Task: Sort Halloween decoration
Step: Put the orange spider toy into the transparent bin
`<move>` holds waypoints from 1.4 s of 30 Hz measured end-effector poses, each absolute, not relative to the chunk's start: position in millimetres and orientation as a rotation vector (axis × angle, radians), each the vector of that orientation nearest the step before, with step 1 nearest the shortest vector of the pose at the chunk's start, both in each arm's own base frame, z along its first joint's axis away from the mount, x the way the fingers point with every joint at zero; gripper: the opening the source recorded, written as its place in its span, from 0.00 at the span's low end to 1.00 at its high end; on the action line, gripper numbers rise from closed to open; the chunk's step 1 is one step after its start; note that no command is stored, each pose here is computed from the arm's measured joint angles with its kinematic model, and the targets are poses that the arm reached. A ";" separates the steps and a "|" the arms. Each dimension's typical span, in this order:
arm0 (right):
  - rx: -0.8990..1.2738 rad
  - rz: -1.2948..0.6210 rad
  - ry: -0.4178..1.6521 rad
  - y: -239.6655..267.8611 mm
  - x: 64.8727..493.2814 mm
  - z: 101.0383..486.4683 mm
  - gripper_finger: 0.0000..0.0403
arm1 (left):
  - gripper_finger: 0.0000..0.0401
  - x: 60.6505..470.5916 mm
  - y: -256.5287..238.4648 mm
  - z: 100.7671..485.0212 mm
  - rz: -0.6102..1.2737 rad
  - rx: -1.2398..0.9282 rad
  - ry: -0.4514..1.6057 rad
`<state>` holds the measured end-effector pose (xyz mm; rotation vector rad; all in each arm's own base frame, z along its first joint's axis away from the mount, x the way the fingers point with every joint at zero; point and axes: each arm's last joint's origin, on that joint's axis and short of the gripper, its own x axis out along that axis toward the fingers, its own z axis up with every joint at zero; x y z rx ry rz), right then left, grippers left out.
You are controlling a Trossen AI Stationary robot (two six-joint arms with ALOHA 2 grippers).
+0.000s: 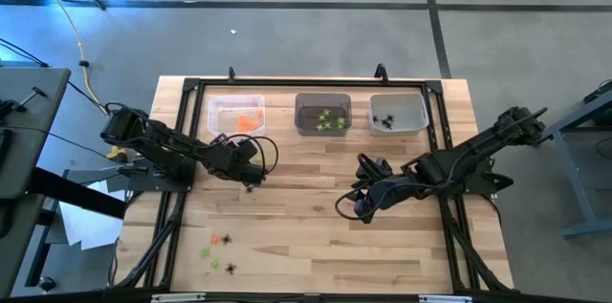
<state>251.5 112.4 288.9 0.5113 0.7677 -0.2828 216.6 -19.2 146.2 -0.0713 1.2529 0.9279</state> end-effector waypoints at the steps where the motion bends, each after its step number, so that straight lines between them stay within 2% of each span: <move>1: 0.512 -0.283 0.768 112.3 251.5 288.8 0.43 | 0.49 216.5 -19.2 146.2 0.928 -0.071 1.253; 10: 0.512 -0.283 0.767 112.3 251.6 288.9 0.43 | 0.52 205.3 -18.6 123.7 0.896 -0.134 1.249; 27: 0.512 -0.283 0.767 112.3 251.5 289.0 0.43 | 0.49 206.0 -20.5 121.7 0.871 -0.128 1.223; 34: 0.511 -0.283 0.767 112.3 251.5 288.9 0.43 | 0.39 207.3 -21.2 121.4 0.857 -0.151 1.222; 42: 0.511 -0.283 0.768 112.4 251.5 288.8 0.43 | 0.20 208.5 -21.9 121.1 0.846 -0.175 1.221</move>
